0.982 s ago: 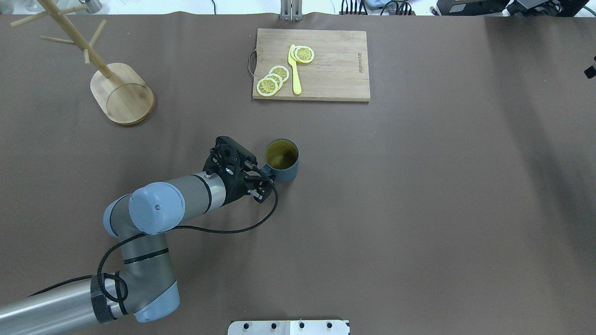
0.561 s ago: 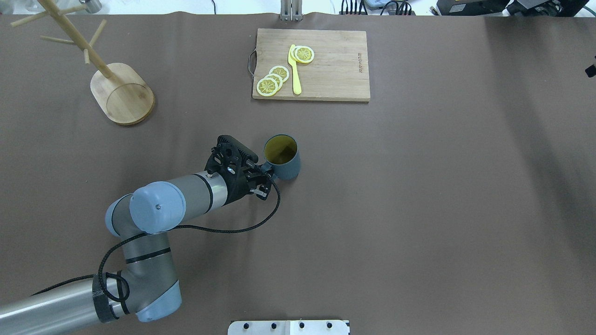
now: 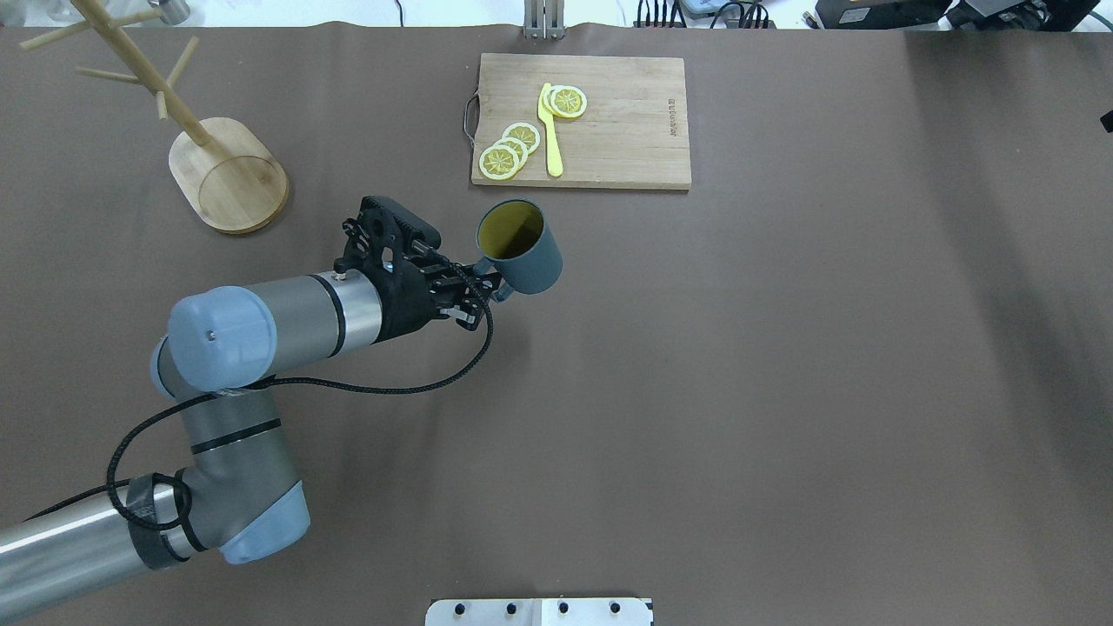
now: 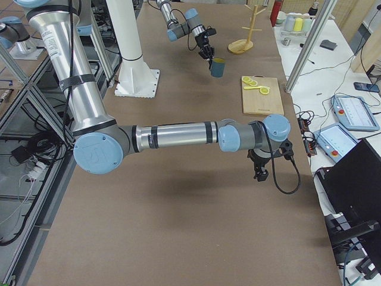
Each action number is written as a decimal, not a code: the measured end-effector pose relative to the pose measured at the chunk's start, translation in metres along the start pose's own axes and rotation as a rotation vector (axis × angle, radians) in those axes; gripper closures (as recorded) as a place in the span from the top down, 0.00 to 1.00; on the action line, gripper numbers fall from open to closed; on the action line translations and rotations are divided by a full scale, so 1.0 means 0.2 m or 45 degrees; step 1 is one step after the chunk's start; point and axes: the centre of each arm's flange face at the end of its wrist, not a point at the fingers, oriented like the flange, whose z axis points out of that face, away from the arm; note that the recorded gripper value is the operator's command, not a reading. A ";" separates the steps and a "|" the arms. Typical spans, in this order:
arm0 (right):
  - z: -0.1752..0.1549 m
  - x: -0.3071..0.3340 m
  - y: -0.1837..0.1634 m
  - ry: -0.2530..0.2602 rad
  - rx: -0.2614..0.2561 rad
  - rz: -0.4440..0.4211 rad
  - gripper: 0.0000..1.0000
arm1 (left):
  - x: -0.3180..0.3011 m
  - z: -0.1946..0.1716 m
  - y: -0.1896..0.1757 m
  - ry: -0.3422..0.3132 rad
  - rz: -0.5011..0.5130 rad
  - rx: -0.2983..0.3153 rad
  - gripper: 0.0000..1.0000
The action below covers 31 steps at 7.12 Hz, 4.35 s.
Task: Hang cup on storage rack
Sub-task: 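Lift the blue mug with the left gripper toward the wooden mug tree, then slide the mug handle onto a mug-tree peg with the left gripper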
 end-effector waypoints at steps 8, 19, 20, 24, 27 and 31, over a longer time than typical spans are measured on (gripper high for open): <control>-0.11 -0.09 0.13 0.016 0.058 -0.034 1.00 | -0.68 -0.82 0.46 0.391 -0.484 0.367 0.00; -0.22 -0.20 0.16 0.023 0.117 -0.011 1.00 | -1.32 -0.54 0.02 0.596 -1.305 0.540 0.00; -0.23 -0.21 0.16 0.024 0.121 -0.008 1.00 | -1.33 -0.49 -0.01 0.572 -1.305 0.465 0.00; -0.23 -0.22 0.16 0.026 0.124 -0.005 1.00 | -1.50 -0.52 -0.15 0.504 -1.321 0.283 0.00; -0.24 -0.22 0.16 0.034 0.127 -0.007 1.00 | -1.53 -0.54 -0.22 0.571 -1.524 0.300 0.00; -0.26 -0.25 0.13 0.037 0.137 -0.019 1.00 | -1.64 -0.62 -0.16 0.779 -1.766 0.453 0.00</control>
